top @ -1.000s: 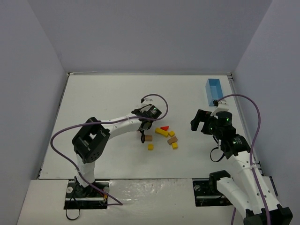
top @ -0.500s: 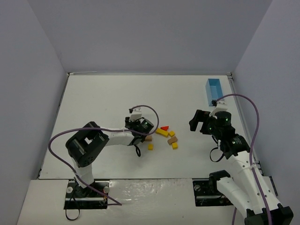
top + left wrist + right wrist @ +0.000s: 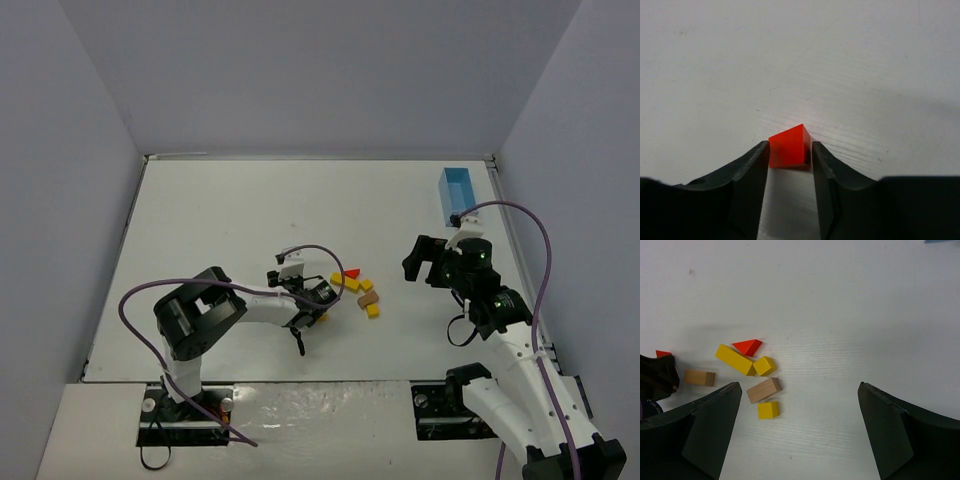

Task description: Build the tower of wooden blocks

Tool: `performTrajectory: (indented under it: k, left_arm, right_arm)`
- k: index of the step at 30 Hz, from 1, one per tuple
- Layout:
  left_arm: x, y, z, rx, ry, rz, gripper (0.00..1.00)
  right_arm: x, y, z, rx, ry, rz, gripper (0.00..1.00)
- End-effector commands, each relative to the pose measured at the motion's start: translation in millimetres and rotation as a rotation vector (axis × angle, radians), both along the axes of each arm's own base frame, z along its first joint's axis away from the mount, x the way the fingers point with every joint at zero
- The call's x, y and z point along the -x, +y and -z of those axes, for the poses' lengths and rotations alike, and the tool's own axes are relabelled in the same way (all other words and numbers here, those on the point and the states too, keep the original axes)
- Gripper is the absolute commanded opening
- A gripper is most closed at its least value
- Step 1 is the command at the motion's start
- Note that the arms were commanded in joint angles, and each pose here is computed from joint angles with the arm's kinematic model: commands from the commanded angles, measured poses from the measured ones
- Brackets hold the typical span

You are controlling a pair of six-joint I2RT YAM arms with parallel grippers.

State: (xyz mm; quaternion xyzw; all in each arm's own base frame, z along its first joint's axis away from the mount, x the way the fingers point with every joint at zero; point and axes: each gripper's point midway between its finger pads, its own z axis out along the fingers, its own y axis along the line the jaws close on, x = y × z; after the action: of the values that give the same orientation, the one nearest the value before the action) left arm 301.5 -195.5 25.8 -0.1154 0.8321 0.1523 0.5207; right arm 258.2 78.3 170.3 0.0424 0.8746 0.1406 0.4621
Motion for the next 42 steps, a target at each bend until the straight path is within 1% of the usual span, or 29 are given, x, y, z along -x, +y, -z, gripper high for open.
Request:
performTrajectory:
  k: [1,3,5,7,9,11,14,17,21,24,29,35,41,42]
  left_arm:
    - [6.2,1.7,-25.7,0.061,-0.032,-0.042,0.44]
    - [6.5,1.9,-46.4,0.092,-0.056,-0.036,0.52]
    - [7.4,2.7,-60.8,0.115,-0.059,-0.029,0.57]
    - [7.9,-0.4,-77.8,0.158,-0.055,-0.012,0.58]
    - [9.1,-4.3,-84.2,0.196,-0.013,0.013,0.58]
    - [11.5,-4.3,-81.2,0.236,0.060,0.018,0.58]
    - [13.6,-6.2,-65.3,0.328,0.215,0.016,0.58]
    - [14.5,-8.4,-54.6,0.388,0.311,0.019,0.58]
    - [12.0,-8.6,-44.7,0.408,0.407,0.028,0.58]
    - [8.8,-7.2,-34.3,0.380,0.457,0.037,0.57]
    - [3.9,-11.5,-24.0,0.369,0.530,0.061,0.48]
    - [4.2,-5.2,-18.8,0.338,0.551,0.039,0.35]
    - [-8.9,8.1,-22.8,0.296,0.556,0.042,0.13]
    - [-11.0,9.8,-22.3,0.289,0.562,0.048,0.11]
  right_arm:
    - [-8.6,7.7,-10.6,-0.019,-0.049,-0.019,1.00]
    - [-8.8,8.0,-9.5,-0.017,-0.045,-0.021,1.00]
    - [-9.0,8.4,-8.7,-0.016,-0.042,-0.024,1.00]
    - [-9.2,9.4,-7.8,-0.018,-0.037,-0.028,1.00]
    - [-9.1,10.5,-8.0,-0.018,-0.036,-0.034,1.00]
    - [-9.0,10.9,-7.7,-0.019,-0.036,-0.037,1.00]
    - [-8.6,11.6,-8.4,-0.020,-0.037,-0.040,1.00]
    - [-8.3,13.0,-7.7,-0.020,-0.036,-0.046,1.00]
    - [-7.2,15.0,-7.4,-0.021,-0.036,-0.055,1.00]
    - [-6.9,16.0,-8.5,-0.021,-0.039,-0.059,1.00]
    - [-6.1,17.6,-9.7,-0.021,-0.043,-0.062,1.00]
    - [-5.8,18.2,-8.6,-0.020,-0.040,-0.062,1.00]
    - [-5.9,18.4,-8.2,-0.019,-0.039,-0.062,1.00]
    - [-5.9,18.6,-8.5,-0.019,-0.040,-0.064,1.00]
